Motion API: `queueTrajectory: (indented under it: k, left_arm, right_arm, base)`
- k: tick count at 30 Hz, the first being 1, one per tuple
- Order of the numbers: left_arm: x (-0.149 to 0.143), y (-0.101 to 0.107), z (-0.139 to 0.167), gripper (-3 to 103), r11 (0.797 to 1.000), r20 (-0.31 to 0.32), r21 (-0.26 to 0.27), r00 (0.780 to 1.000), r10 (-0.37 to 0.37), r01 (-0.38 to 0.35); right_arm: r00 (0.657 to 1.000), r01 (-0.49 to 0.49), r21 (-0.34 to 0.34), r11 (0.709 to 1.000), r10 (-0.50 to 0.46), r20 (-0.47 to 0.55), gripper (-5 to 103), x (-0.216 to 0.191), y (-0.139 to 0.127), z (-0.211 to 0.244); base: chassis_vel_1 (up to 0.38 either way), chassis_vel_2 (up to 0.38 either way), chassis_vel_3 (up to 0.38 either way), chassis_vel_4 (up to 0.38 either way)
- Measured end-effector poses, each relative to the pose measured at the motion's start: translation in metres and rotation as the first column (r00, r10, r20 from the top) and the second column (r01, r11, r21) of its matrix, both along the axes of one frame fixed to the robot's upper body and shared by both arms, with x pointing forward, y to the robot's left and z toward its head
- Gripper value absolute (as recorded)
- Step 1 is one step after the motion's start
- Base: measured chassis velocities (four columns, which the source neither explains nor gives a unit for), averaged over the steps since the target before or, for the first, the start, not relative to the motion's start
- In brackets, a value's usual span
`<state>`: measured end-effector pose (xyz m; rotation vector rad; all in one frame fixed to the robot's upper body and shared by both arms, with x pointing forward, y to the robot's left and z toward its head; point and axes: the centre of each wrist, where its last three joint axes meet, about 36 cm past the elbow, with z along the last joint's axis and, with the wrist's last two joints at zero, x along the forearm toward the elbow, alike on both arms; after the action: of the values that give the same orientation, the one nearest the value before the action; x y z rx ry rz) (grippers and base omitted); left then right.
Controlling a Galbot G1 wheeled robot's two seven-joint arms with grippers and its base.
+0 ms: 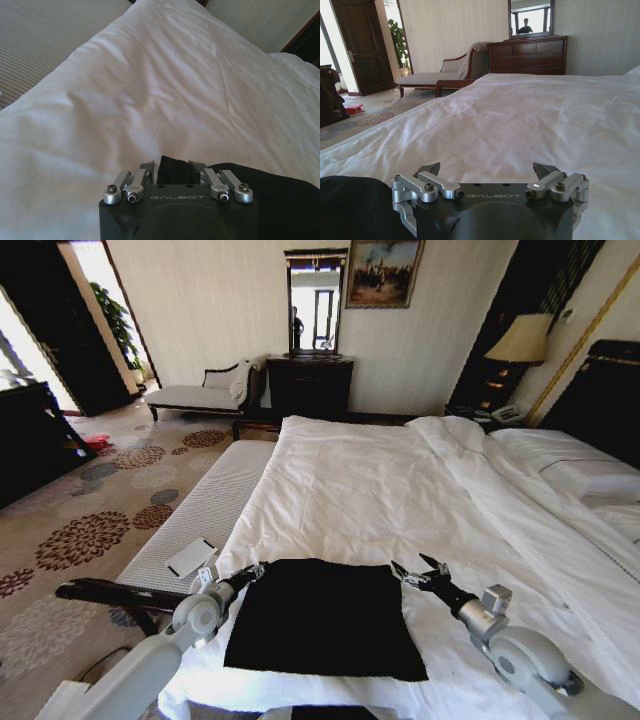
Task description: Fold the clothes on the bed.
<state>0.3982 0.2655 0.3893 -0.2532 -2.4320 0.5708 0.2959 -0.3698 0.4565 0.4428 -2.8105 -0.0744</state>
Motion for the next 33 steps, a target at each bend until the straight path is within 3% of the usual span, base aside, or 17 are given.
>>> queueTrajectory:
  k: [5, 7, 11, 14, 19, 21, 27, 33]
  left_arm:
    - [0.0, 0.0, -0.004, 20, 1.0, -0.007, -0.001, 1.0, -0.001, 0.001]
    - [0.0, 0.0, -0.005, 20, 1.0, -0.009, -0.001, 1.0, 0.0, 0.0]
    - [-0.003, 0.001, -0.004, 6, 1.0, -0.005, -0.003, 1.0, 0.0, 0.0]
    - [-0.005, 0.005, -0.001, 1, 1.0, 0.004, 0.002, 1.0, 0.005, -0.005]
    - [-0.007, 0.013, 0.006, 1, 1.0, 0.024, 0.021, 1.0, 0.009, -0.01]
    - [-0.007, 0.017, 0.011, 1, 0.999, 0.04, 0.037, 0.999, 0.007, -0.008]
    - [-0.006, 0.016, 0.017, 1, 0.999, 0.061, 0.04, 0.998, 0.003, -0.005]
    - [-0.008, 0.011, 0.019, 1, 0.999, 0.08, 0.041, 0.997, -0.002, -0.001]
  right_arm:
    - [1.0, 0.01, -0.001, 1.0, -0.01, -0.002, 100, 0.0, 0.001, 0.002]
    - [1.0, 0.012, -0.002, 1.0, -0.012, -0.003, 100, 0.0, 0.001, 0.001]
    - [1.0, 0.015, -0.002, 1.0, -0.015, -0.007, 100, -0.001, 0.002, 0.001]
    - [1.0, 0.019, 0.002, 1.0, -0.019, -0.014, 100, -0.002, 0.003, 0.001]
    - [0.999, 0.024, 0.037, 0.999, -0.023, -0.041, 100, 0.004, 0.007, 0.001]
    - [0.997, 0.025, 0.077, 0.997, -0.019, -0.078, 100, 0.017, 0.009, 0.005]
    - [0.989, 0.013, 0.112, 0.994, 0.003, -0.147, 100, 0.052, 0.001, 0.01]
    - [0.956, -0.027, 0.13, 0.991, 0.063, -0.286, 100, 0.08, -0.01, 0.007]
  base:
    - [0.0, 0.0, 0.0, 0.0]
    - [0.0, 0.0, 0.0, 0.0]
    - [0.0, 0.0, 0.0, 0.0]
    - [0.0, 0.0, 0.0, 0.0]
    - [0.0, 0.0, 0.0, 0.0]
    - [0.0, 0.0, 0.0, 0.0]
    - [0.0, 0.0, 0.0, 0.0]
    - [0.0, 0.0, 0.0, 0.0]
